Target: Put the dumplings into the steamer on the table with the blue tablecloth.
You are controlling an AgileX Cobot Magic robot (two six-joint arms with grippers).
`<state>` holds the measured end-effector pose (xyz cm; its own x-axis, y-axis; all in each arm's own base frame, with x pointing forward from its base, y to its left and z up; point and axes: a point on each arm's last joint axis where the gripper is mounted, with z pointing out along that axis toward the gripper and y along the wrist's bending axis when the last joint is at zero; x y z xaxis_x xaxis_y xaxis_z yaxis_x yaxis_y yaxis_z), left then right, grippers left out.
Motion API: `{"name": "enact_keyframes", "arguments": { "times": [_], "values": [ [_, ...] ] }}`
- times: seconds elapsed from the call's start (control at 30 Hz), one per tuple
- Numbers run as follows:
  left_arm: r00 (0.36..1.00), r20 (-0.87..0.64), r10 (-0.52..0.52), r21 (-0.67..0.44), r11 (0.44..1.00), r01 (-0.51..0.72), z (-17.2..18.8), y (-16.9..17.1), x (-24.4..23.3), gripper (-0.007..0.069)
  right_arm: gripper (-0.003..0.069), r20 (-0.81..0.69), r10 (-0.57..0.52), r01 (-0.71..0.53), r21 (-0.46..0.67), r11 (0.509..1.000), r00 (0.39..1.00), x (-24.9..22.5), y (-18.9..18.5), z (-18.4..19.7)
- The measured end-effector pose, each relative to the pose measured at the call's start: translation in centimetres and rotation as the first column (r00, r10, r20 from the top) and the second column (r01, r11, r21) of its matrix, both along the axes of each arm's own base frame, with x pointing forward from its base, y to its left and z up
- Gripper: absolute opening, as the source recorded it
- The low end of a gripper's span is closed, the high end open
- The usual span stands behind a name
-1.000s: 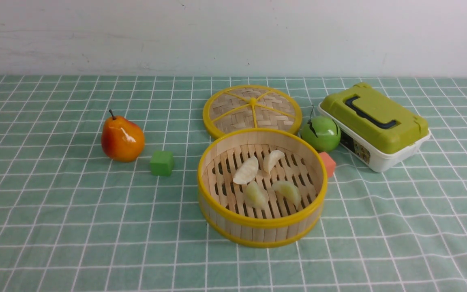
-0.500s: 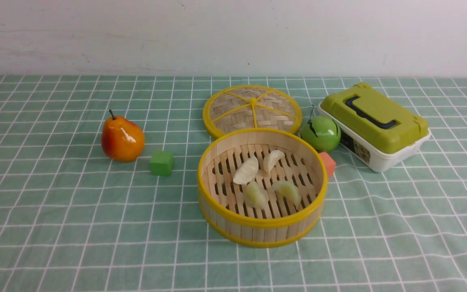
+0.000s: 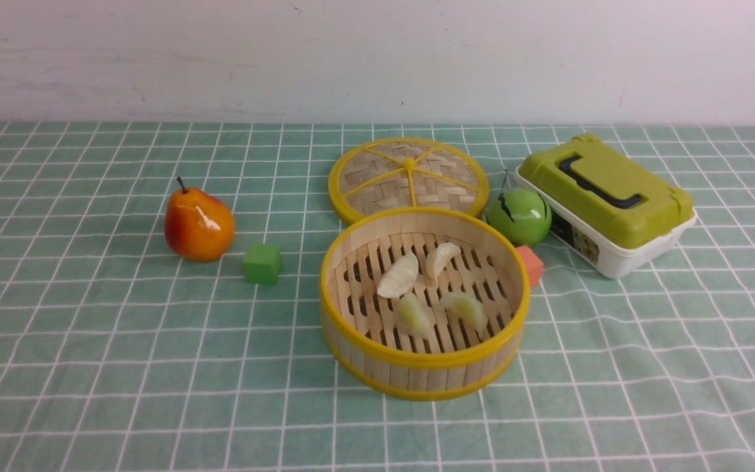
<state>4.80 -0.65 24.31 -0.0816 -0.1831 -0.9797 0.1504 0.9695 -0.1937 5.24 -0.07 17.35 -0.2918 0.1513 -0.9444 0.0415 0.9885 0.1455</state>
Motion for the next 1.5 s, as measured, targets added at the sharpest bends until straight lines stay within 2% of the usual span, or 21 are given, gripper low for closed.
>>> {"name": "enact_keyframes", "arguments": {
  "times": [0.03, 0.2, 0.5, 1.1, 1.4, 1.5],
  "values": [
    [0.999, 0.005, 0.045, -0.004, 0.999, -0.045, -1.1, 0.2, 0.1, -0.0014, -0.001, 0.0, 0.0, 0.0, 0.0, 1.0, 1.0, 0.0, 0.0, 0.0],
    [0.987, -0.083, 0.134, -0.003, 0.991, -0.135, -4.8, 0.6, 0.6, -0.0014, -0.0005, 0.0, 0.0, 0.0, 0.0, 1.0, 1.0, 0.0, 0.0, 0.0],
    [0.961, -0.233, 0.15, 0.01, 0.988, -0.152, -7.1, 0.7, 0.5, -0.0014, 0.0002, 0.0, 0.0, 0.0, 0.001, 1.0, 1.0, 0.0, 0.0, 0.0],
    [0.955, -0.255, 0.153, 0.01, 0.988, -0.156, -7.3, 0.7, 0.5, -0.0014, 0.0011, 0.0, 0.0, 0.0, 0.001, 1.0, 1.0, 0.0, 0.0, 0.0],
    [0.923, -0.256, 0.286, 0.01, 0.956, -0.294, -7.3, 1.4, 0.4, -0.0014, 0.0023, 0.0, 0.0, 0.0, 0.001, 1.0, 1.0, 0.0, 0.0, 0.0],
    [0.922, -0.256, 0.292, 0.01, 0.954, -0.299, -7.3, 1.5, 0.4, -0.0014, 0.0027, 0.0, 0.0, 0.0, 0.001, 1.0, 1.0, 0.0, 0.0, 0.0]
  ]
}}
